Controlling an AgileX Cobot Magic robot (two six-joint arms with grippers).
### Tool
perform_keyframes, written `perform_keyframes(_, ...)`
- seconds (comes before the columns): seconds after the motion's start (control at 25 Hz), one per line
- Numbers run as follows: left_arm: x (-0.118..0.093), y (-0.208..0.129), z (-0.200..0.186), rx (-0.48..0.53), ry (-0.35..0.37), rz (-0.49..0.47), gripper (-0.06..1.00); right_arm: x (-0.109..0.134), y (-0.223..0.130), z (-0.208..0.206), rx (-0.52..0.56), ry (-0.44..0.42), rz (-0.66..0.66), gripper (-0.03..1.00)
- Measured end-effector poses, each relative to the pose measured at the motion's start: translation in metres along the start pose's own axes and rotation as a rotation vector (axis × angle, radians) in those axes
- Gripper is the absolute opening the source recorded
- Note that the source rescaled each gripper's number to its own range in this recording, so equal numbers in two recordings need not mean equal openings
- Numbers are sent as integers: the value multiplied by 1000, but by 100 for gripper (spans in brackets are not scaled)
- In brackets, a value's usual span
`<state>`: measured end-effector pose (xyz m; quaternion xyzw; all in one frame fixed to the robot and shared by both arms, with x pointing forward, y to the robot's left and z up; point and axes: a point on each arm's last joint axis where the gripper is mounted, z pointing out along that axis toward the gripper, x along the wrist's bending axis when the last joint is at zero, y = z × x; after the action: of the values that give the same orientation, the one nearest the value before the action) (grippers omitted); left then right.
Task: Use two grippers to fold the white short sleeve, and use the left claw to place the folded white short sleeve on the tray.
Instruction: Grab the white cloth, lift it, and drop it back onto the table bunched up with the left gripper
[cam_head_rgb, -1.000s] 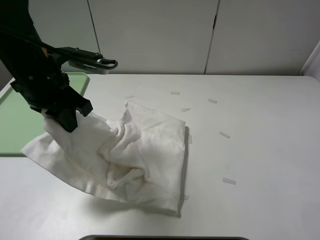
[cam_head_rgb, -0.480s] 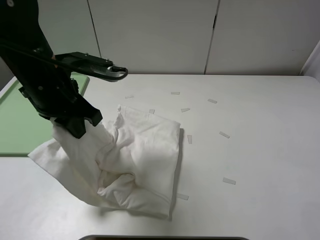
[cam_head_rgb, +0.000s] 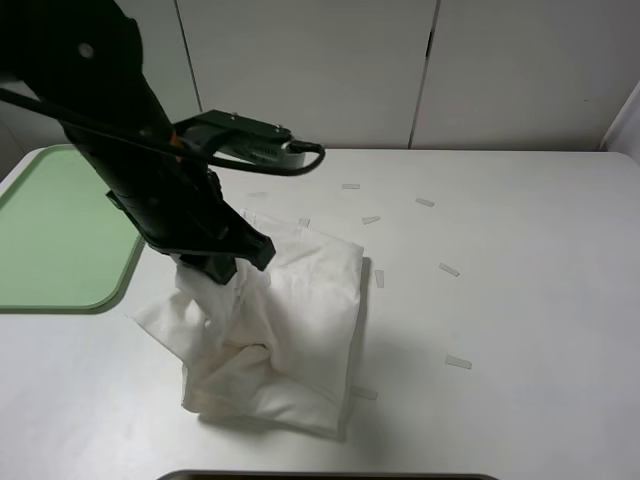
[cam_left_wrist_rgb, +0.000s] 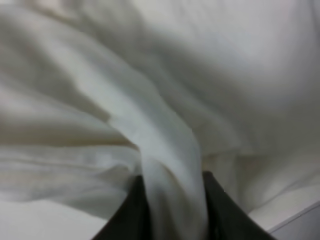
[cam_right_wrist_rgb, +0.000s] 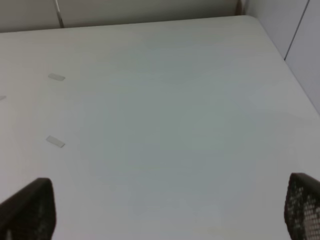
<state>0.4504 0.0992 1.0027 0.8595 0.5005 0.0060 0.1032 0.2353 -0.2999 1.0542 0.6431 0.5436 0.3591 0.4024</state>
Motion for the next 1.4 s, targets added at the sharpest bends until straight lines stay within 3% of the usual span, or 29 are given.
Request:
perform_keyframes(0.28, -29, 7, 34, -17, -27, 33, 17, 0, 0, 0, 0, 0, 0, 100)
perform_keyframes(0.52, -54, 11, 60, -64, -95, 30, 17, 0, 0, 0, 0, 0, 0, 100)
perform_keyframes(0.72, -61, 13, 64, -91, -116, 32, 19, 0, 0, 0, 0, 0, 0, 100)
perform_keyframes(0.84, -64, 15, 66, -115, -140, 9, 50, 0, 0, 0, 0, 0, 0, 100)
perform_keyframes(0.92, -65, 17, 66, -135, -146, 9, 83, 0, 0, 0, 0, 0, 0, 100)
perform_keyframes(0.96, -65, 18, 66, -143, -147, 12, 88, 0, 0, 0, 0, 0, 0, 100)
perform_keyframes(1.16, -65, 18, 66, -149, -149, 14, 97, 0, 0, 0, 0, 0, 0, 100)
perform_keyframes(1.4, -69, 25, 29, -179, -161, 47, 100, 0, 0, 0, 0, 0, 0, 100)
